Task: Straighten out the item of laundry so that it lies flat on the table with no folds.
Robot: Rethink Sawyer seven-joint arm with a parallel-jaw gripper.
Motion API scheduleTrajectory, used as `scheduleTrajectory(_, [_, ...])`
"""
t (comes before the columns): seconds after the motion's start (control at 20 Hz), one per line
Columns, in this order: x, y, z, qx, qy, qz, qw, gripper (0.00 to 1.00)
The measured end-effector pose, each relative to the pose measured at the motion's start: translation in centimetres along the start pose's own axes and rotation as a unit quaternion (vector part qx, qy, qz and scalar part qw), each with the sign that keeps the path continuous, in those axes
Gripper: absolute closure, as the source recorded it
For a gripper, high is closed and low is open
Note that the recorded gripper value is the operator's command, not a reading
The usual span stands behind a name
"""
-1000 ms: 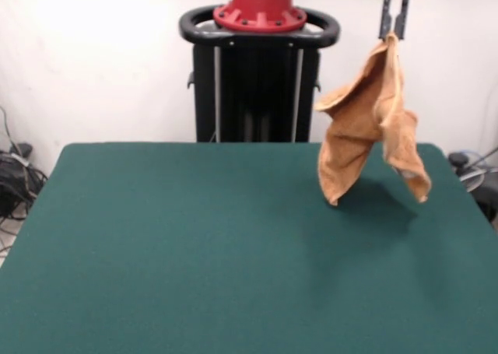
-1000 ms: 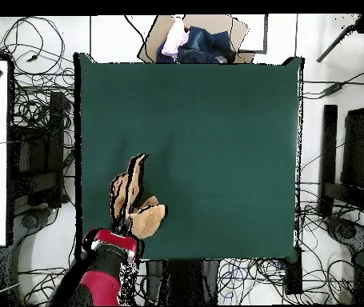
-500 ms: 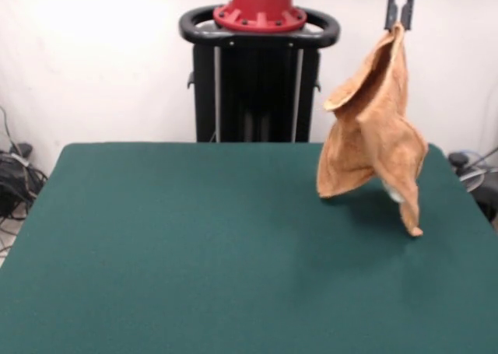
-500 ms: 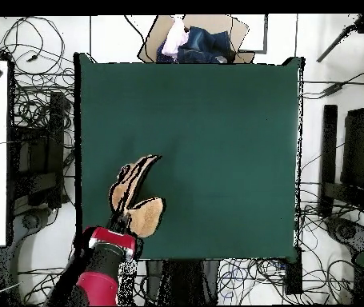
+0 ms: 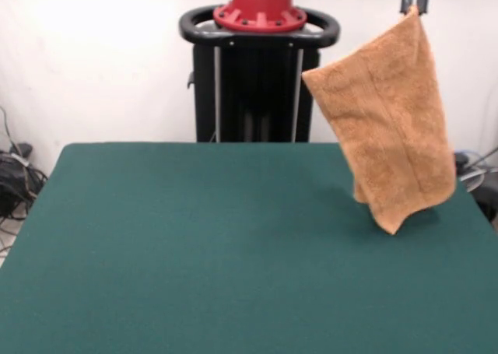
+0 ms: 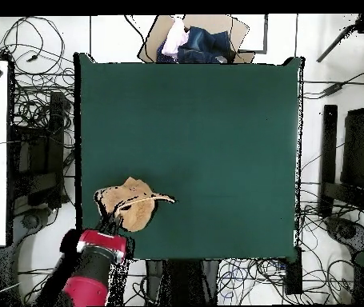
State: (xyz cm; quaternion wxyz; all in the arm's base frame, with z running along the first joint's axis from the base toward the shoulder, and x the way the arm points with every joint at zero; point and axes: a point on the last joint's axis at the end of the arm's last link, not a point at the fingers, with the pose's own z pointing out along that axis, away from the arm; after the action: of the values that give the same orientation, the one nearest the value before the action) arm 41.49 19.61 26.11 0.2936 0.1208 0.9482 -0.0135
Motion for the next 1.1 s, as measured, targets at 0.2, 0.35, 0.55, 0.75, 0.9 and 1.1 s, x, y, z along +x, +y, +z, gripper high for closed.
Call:
scheduleTrajectory(0.2, [0.0, 0.6, -0.7, 0.001, 0.001, -0.012, 0.9999, 1.00])
scheduleTrajectory(0.35, [-0.7, 0.2, -0.8, 0.003, 0.004, -0.007, 1.0000, 1.00])
scheduleTrajectory(0.55, [-1.4, -0.5, -0.6, 0.009, 0.002, 0.000, 1.0000, 1.00])
scheduleTrajectory(0.75, [-2.1, -2.0, 0.1, 0.018, 0.001, 0.003, 0.9998, 1.00])
scheduleTrajectory(0.9, [-2.7, -3.0, 0.6, 0.023, 0.001, 0.002, 0.9997, 1.00])
scheduleTrajectory(1.1, [-3.7, -5.3, 2.3, 0.029, -0.008, -0.017, 0.9994, 1.00])
